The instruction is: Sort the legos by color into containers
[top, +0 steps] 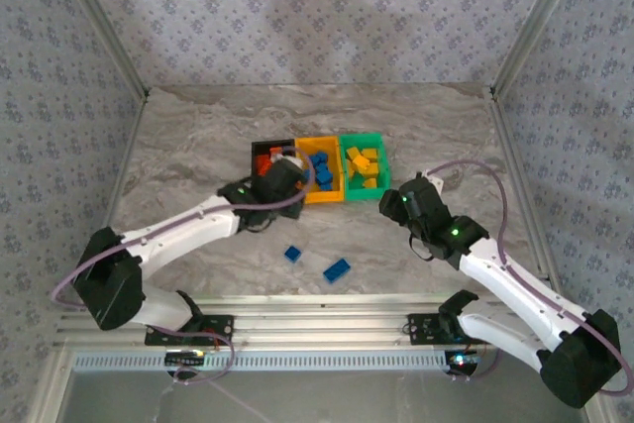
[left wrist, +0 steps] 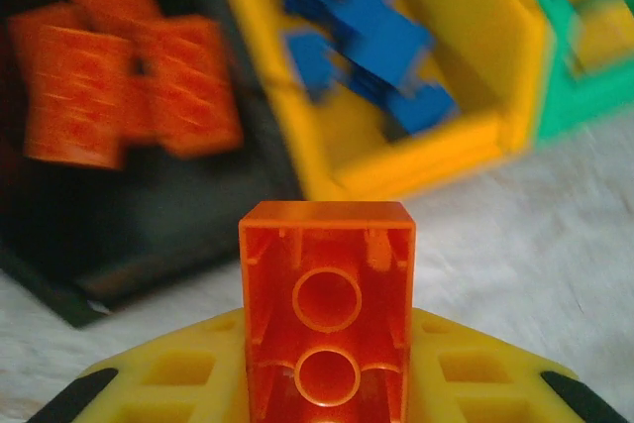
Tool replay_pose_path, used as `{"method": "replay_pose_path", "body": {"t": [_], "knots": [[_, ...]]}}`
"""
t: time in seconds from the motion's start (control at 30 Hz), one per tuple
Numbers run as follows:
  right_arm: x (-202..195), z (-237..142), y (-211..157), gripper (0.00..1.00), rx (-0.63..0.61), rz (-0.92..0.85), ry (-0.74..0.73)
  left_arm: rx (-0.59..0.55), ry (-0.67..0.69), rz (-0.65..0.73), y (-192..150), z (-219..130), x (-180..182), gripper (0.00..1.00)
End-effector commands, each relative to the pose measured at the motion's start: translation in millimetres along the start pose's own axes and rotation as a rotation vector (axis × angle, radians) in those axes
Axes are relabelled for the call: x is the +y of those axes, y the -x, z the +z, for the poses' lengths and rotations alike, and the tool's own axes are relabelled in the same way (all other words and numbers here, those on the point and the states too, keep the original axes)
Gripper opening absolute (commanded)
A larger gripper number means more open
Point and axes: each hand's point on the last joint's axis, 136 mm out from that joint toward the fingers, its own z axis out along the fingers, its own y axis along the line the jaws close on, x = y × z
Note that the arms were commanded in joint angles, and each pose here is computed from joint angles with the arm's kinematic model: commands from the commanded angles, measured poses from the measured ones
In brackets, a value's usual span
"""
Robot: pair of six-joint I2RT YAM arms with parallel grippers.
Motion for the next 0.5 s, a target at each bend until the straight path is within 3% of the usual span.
{"method": "replay_pose_path", "body": {"t": [0.0, 0.17, 0.33, 0.47], "knots": [[0, 4, -8, 0.72, 0.021, -0.005, -0.002, -0.033, 0.005, -0.114, 27, 8, 24, 0.29], [1, 1, -11, 0.72, 0.028, -0.019, -0.002, -0.027, 0.075, -0.174, 60, 37, 53, 0.28], [3, -2, -23, 0.72, 0.059, -0.048, 0.011, 0.020, 0.117, -0.232, 67, 69, 78, 0.29], [11, -3, -39, 0.72, 0.095, -0.079, 0.039, 0.042, 0.119, -0.230, 73, 83, 79, 0.37]]}}
